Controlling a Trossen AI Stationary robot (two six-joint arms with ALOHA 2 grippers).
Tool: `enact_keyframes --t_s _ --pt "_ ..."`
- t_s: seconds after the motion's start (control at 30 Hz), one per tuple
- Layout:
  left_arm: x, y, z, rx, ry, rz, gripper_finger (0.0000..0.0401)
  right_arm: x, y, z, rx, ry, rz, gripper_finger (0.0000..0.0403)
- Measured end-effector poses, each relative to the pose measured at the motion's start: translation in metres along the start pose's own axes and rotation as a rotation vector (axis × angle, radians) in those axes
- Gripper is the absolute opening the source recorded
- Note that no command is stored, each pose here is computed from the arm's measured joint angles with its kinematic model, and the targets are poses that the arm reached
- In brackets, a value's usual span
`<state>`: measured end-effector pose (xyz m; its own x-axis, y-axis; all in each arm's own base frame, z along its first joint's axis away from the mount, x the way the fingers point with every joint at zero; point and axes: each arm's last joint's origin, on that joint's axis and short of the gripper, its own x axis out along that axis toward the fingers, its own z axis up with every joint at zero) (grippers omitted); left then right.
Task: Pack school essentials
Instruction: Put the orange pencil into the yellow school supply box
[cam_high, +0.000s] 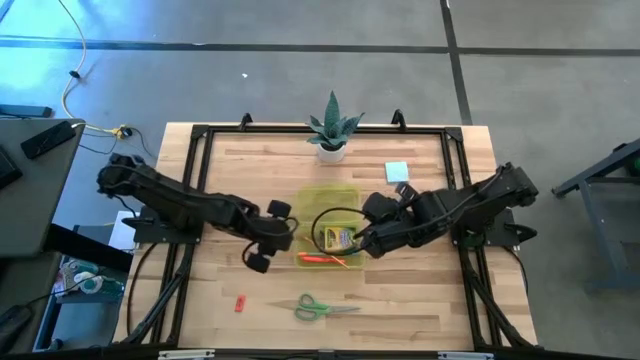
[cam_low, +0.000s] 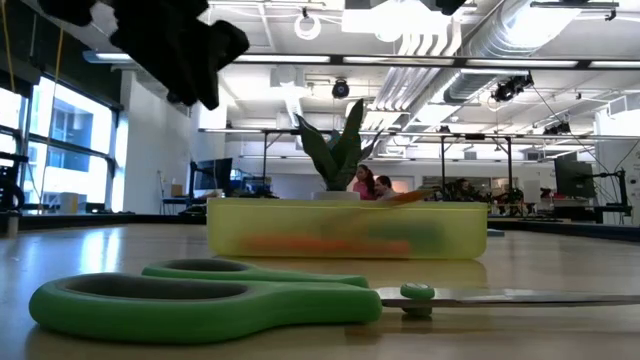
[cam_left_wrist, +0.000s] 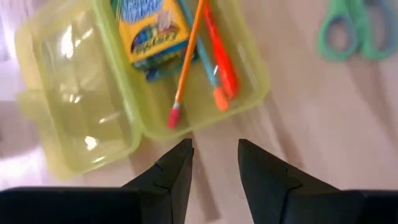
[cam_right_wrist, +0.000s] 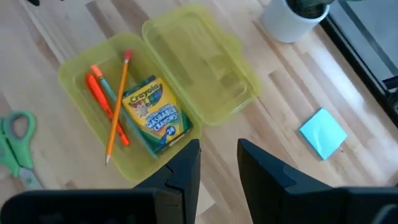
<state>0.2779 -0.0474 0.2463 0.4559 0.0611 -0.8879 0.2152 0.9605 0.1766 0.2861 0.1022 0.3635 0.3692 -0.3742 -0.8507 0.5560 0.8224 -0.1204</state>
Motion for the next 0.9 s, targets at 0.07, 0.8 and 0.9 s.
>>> enact_keyframes --t_s 0.07,0.8,0.9 --pt "-0.004 -0.005 -0.014 -0.026 0.001 -0.013 0.0119 0.003 0.005 0.001 0.005 0.01 0.027 0.0096" --pt "0.016 -0.031 -0.085 -0.213 -0.329 -0.041 0.0119 0.067 0.058 0.016 -0.083 0.192 0.285 0.0129" --pt "0.017 -0.031 -0.089 -0.218 -0.287 -0.062 0.0119 0.078 0.062 0.016 -0.089 0.221 0.28 0.0154"
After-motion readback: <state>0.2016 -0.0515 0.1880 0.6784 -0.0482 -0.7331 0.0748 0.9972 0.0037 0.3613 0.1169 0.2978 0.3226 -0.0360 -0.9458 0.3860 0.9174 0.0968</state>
